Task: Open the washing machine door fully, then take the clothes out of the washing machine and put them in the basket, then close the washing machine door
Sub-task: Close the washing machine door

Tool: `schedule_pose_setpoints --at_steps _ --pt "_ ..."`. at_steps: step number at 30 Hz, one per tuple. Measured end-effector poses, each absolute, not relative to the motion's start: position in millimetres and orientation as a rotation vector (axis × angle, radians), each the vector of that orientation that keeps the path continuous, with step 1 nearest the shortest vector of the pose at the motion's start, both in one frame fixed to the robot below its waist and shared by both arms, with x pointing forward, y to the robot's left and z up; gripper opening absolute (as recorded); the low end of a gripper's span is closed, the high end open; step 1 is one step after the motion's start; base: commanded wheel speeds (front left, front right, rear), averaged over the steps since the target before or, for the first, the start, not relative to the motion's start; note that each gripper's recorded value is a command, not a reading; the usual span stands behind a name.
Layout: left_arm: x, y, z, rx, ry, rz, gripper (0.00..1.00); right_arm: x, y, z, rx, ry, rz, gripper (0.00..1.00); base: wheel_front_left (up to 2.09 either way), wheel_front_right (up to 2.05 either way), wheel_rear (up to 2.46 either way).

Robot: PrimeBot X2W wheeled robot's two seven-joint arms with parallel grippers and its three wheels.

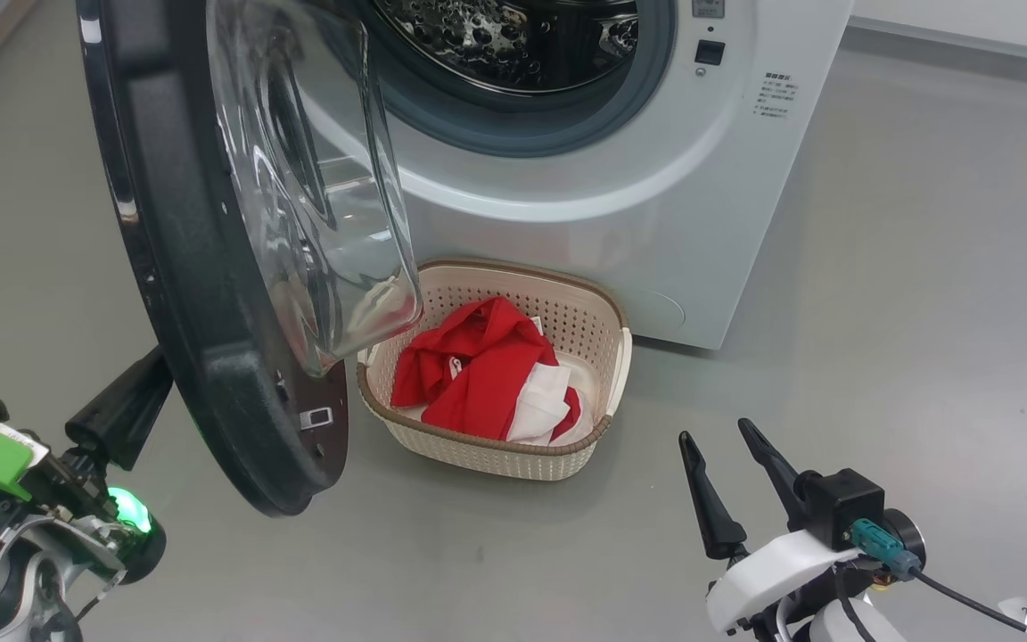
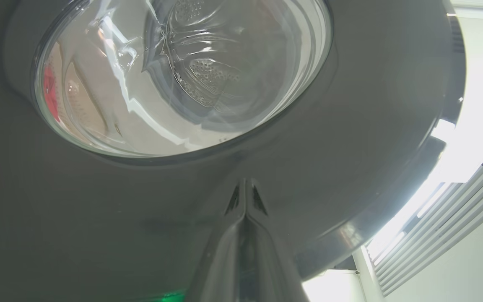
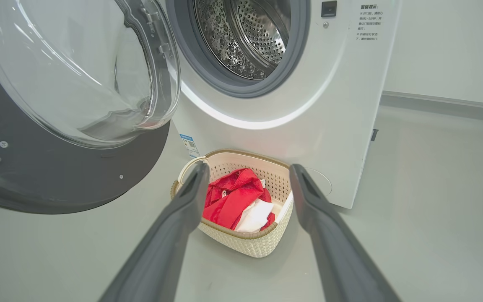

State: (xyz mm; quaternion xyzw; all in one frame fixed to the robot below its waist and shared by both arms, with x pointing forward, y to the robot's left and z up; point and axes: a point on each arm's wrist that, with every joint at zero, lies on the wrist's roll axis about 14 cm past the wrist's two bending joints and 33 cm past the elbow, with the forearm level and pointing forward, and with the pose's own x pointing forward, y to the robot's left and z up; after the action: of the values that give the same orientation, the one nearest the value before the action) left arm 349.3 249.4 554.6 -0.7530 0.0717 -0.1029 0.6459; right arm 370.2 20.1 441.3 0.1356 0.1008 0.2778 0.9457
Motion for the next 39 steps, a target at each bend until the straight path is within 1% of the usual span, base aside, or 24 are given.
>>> schedule_pose_setpoints --at_steps 9,19,30,39 --pt "354.0 219.2 557.6 -1.702 0.239 -0.326 0.00 368.5 7.3 443.1 0.273 0.196 0.530 1.00 0.00 0.00 0.00" --pt "364.6 192.6 553.3 -1.712 0.312 -0.376 0.00 371.6 -10.0 443.7 0.276 0.187 0.474 1.00 0.00 0.00 0.00" --pt "388.3 165.2 539.9 -1.730 0.390 -0.382 0.00 376.0 -36.9 443.1 0.282 0.177 0.381 1.00 0.00 0.00 0.00" --pt "406.7 129.4 536.3 -1.725 0.479 -0.454 0.00 375.6 -67.9 443.6 0.294 0.166 0.278 1.00 0.00 0.00 0.00"
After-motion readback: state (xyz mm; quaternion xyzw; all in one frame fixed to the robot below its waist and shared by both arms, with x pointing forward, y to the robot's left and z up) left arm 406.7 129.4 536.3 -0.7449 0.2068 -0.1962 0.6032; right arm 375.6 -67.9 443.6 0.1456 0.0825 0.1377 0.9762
